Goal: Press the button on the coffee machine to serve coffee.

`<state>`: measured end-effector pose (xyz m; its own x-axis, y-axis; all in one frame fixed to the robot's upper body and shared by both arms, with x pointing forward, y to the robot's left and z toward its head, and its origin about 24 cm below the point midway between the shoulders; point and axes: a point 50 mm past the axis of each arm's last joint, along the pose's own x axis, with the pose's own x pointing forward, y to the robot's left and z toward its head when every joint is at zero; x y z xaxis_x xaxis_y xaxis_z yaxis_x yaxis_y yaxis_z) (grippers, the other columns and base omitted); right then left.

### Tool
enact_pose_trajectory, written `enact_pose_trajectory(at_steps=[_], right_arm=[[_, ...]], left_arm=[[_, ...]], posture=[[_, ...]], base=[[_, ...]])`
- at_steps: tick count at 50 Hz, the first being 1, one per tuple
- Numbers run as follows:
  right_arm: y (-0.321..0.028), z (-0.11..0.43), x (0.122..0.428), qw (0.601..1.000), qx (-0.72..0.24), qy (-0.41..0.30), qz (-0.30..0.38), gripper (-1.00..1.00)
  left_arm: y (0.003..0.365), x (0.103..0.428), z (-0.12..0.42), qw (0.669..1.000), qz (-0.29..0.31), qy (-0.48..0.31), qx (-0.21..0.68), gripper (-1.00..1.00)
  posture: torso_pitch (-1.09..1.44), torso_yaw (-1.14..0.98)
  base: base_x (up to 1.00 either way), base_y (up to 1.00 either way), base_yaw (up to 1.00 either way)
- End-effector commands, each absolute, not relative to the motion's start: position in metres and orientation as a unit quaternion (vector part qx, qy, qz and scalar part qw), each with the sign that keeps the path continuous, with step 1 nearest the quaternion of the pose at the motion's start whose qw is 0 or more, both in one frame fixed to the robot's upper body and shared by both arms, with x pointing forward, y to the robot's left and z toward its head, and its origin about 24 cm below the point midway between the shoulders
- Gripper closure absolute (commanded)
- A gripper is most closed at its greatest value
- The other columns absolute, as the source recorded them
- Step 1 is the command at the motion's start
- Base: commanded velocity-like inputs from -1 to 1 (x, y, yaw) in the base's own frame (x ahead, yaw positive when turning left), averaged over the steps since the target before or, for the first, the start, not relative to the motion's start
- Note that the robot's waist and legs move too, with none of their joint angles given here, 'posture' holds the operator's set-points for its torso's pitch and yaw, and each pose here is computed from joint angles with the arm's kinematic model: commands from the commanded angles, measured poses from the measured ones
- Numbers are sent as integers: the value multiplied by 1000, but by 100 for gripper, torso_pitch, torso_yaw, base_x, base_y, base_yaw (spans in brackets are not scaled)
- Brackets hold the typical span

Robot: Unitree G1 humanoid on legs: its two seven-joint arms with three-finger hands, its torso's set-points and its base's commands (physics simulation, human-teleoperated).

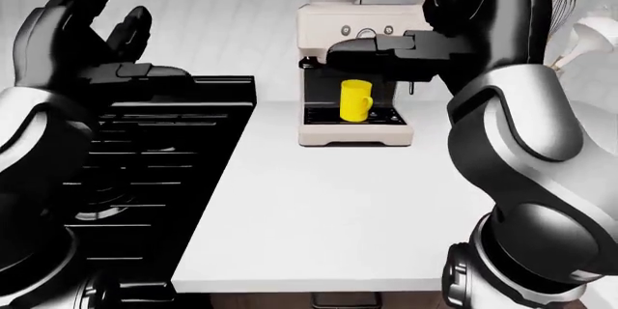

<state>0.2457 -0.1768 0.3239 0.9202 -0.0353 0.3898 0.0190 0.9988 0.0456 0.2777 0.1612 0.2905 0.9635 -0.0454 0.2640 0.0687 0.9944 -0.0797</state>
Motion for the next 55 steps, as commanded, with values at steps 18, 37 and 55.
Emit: enact_pose_trajectory(at_steps=[18,37,55], right_arm=[[-177,333,242,974,25,-224,-17,-100],[-171,334,244,975,27,-221,-12,-100],[-145,363,274,977,23,-213,17,-100]], left_arm=[[162,274,302,985,-28,-164,-47,-100],[156,293,320,980,-35,-189,-51,-100],[159,289,324,979,-33,-192,-55,-100]], posture=[[-60,0],[-65,0],[-65,0]], base=[[0,0,0],[0,0,0],[0,0,0]])
